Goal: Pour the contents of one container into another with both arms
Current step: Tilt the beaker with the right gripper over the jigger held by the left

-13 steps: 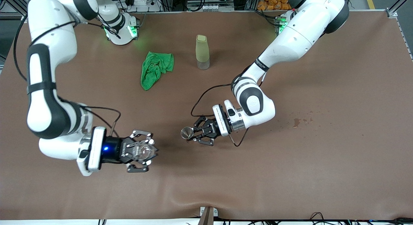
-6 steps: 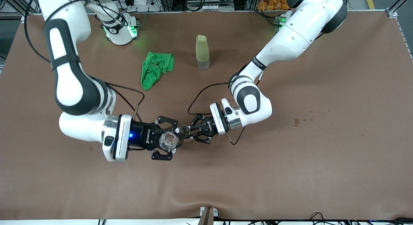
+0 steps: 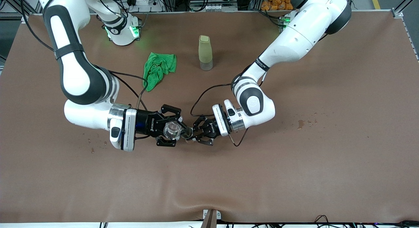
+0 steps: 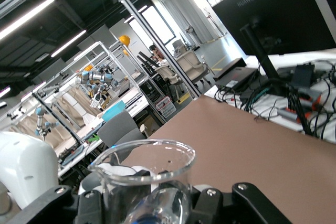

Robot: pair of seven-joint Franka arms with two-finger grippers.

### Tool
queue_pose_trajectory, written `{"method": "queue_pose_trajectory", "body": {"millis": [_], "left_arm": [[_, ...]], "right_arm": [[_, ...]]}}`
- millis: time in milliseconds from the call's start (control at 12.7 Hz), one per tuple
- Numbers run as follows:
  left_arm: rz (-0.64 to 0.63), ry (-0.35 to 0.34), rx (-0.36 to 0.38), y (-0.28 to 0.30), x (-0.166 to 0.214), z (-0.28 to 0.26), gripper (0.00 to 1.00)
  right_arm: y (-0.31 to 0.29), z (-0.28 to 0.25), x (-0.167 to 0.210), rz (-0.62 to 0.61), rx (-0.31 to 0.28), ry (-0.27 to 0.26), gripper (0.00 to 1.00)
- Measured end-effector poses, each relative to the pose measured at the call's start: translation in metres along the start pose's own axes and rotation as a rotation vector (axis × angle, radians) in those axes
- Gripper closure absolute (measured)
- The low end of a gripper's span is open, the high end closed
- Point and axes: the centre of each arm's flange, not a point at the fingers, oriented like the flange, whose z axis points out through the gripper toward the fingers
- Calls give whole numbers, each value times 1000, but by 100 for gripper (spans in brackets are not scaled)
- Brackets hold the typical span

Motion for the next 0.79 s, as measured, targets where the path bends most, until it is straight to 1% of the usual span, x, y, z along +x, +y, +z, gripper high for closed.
{"method": "queue_pose_trajectory", "body": {"millis": [236, 472, 629, 787], "left_arm": [[2, 0, -6, 4, 0, 3, 79], [10, 6, -5, 8, 0, 6, 79], [19, 10, -3, 10, 0, 7, 79], [23, 5, 4, 6, -2, 4, 79]], "right_arm": [[-17, -8, 3, 157, -30, 6, 85], [-41, 4, 7, 313, -65, 14, 85], [-53, 15, 1, 376, -79, 7, 85], [-55, 17, -12, 385, -94, -8, 85]]}}
